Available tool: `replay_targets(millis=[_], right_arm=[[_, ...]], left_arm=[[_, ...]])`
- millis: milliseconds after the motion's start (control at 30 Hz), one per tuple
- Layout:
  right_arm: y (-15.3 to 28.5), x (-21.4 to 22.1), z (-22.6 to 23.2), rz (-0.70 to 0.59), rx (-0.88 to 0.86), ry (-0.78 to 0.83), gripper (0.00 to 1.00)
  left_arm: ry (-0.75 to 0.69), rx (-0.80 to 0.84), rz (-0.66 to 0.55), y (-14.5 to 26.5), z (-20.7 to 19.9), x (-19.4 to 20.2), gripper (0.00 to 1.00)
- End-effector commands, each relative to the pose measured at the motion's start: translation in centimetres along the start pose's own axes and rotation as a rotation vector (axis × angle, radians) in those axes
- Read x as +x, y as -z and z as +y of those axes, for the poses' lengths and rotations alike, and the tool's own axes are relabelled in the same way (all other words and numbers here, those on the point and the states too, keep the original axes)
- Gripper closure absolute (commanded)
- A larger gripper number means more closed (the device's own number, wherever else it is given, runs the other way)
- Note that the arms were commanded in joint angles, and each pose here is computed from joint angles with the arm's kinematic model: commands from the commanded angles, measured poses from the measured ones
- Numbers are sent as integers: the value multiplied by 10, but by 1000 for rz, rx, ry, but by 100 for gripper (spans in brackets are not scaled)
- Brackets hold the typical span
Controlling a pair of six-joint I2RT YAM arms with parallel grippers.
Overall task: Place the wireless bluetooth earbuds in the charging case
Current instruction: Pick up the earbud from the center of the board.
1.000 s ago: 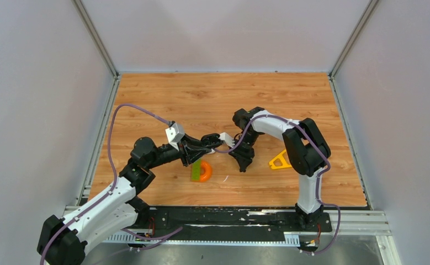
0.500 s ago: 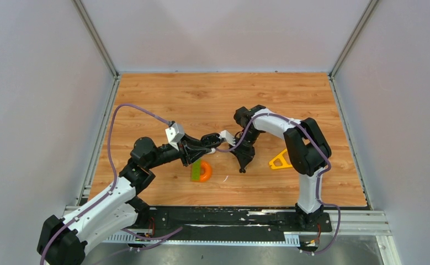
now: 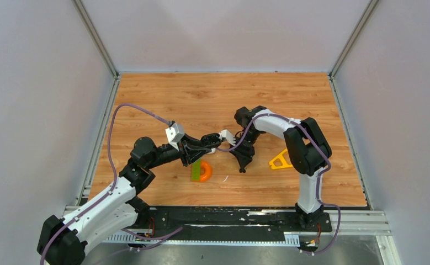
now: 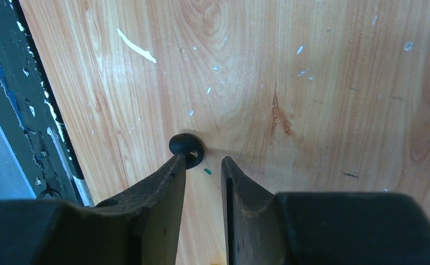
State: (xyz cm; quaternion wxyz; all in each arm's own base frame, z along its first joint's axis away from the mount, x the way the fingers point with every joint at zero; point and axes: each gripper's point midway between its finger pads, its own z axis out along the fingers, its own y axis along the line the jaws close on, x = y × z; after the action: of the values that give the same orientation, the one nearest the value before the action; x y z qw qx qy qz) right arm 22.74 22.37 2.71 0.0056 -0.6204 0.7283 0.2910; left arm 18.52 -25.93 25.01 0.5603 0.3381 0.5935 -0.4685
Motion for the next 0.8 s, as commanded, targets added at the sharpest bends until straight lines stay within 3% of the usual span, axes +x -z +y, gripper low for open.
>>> replay_targets(millis=[0, 767], right_arm=[[-4, -4, 2, -36, -20, 2, 69], [-3, -5, 18, -35, -35, 14, 67]], left_arm=[[-35, 18, -37, -1, -5, -19, 99], [-32, 22, -34, -1, -5, -18, 99]])
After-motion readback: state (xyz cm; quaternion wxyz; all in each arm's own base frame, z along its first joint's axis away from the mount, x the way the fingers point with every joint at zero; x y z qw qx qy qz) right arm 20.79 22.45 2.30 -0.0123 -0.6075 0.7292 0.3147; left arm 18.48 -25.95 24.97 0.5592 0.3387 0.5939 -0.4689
